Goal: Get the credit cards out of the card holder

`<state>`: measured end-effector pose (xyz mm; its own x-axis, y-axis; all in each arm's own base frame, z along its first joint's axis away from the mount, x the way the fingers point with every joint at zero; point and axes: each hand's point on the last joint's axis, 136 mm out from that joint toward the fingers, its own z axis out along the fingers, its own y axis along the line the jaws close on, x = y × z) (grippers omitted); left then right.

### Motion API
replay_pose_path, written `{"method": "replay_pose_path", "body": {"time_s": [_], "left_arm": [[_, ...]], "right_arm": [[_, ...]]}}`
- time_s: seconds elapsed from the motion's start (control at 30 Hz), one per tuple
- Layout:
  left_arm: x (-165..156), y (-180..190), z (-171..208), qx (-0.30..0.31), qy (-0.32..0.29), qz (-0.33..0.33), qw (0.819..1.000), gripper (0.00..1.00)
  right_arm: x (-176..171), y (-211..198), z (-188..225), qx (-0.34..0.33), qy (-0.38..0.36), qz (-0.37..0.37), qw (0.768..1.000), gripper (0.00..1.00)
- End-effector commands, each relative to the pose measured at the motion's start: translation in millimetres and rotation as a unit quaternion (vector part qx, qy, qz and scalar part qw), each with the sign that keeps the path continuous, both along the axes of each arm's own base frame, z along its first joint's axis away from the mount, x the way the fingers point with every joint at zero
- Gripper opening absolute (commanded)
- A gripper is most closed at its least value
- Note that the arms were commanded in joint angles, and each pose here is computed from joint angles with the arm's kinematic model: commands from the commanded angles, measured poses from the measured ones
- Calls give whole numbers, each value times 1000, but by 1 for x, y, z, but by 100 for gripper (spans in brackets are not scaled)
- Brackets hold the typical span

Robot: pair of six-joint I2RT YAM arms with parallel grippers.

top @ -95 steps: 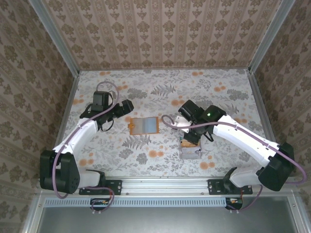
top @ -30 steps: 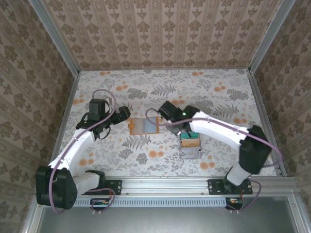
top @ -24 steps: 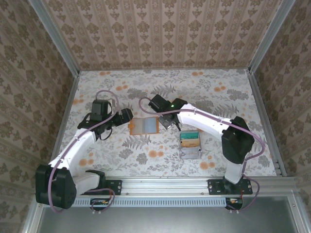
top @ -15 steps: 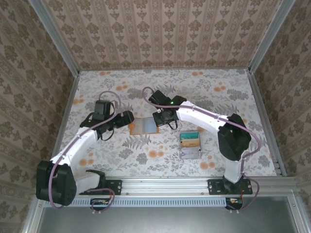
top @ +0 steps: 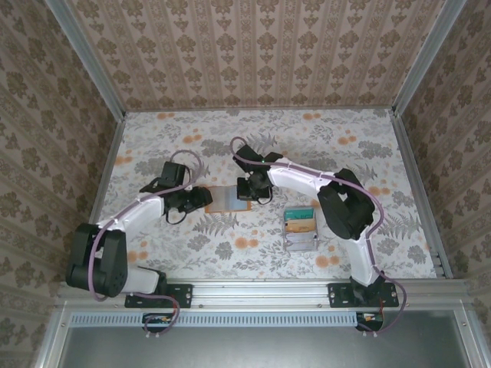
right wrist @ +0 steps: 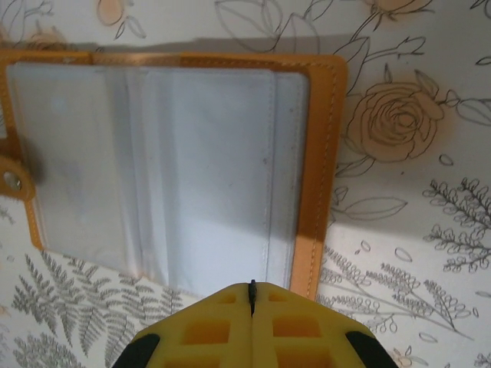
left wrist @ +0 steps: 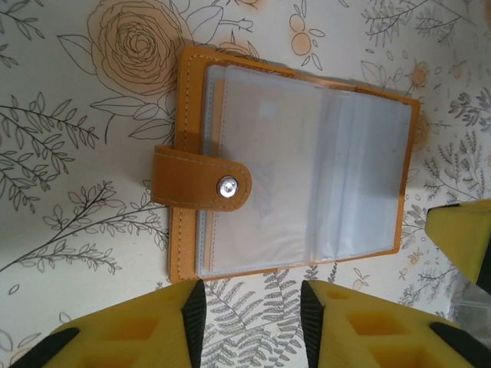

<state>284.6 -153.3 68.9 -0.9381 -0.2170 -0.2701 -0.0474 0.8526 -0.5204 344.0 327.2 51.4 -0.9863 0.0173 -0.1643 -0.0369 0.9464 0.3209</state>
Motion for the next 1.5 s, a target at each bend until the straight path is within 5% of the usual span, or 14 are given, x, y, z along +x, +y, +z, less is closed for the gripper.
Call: {"method": "replay_pose_path", "body": {"time_s": [0.0,1.03,1.47], "left_arm": [[2,-7,-4,-9,4,-11,1000,36],[17,-18,-36,-6,40,-30,999,30],[13,-56,-31,-49,39,-76,995,33]], "right_arm": [[12,-1,-5,5,7,-35,999,0],[12,-3,-33,-4,36,-39,999,0],[8,0,-36,1,43,-37,998,0]]}}
